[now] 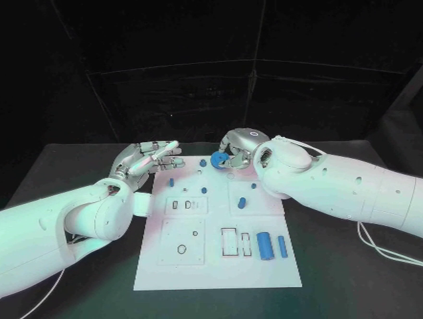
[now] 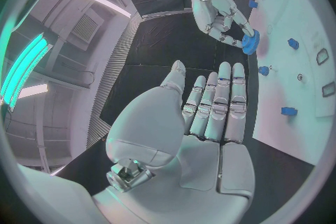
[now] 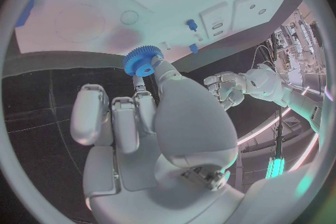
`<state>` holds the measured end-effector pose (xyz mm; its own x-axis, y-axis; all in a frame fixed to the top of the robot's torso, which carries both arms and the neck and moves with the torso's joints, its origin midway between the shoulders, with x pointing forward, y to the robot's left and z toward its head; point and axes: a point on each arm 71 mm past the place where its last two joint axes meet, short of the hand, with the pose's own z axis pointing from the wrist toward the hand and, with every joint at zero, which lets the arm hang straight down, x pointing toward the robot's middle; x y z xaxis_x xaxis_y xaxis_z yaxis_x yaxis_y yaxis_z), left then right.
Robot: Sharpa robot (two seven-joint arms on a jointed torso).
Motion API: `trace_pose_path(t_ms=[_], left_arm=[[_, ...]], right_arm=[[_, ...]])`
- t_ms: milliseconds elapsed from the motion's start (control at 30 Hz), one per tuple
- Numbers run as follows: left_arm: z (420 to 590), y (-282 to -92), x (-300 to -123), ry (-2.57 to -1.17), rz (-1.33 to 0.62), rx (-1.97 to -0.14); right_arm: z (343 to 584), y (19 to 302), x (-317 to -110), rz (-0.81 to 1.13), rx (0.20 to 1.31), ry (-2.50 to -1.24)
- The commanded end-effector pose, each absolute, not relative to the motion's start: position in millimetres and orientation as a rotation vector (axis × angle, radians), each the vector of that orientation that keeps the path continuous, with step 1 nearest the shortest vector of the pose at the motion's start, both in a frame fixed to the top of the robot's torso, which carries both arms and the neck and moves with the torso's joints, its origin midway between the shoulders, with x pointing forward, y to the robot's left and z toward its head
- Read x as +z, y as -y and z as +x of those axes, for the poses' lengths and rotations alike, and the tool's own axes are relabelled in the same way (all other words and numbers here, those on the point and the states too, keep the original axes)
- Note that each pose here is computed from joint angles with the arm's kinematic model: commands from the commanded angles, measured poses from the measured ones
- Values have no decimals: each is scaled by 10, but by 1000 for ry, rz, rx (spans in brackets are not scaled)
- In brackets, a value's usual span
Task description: Assemble the parts on the task board
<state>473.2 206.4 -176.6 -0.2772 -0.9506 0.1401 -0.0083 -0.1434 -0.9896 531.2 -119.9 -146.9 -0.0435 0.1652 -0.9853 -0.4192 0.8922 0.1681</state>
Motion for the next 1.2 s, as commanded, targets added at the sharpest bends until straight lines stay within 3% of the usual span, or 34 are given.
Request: trace_pose_path(t_ms=[33, 467, 1200], left_arm=[[4736, -2048, -1744, -1325, -1141, -1549], [4759, -2039, -1753, -1324, -1142, -1546], [4760, -1972, -1751, -1329, -1138, -1561]], right_arm=[[5315, 1087, -1437, -225, 481, -1514], [5347, 747, -1533, -275, 489, -1572], [5372, 612, -1650, -305, 454, -1639]])
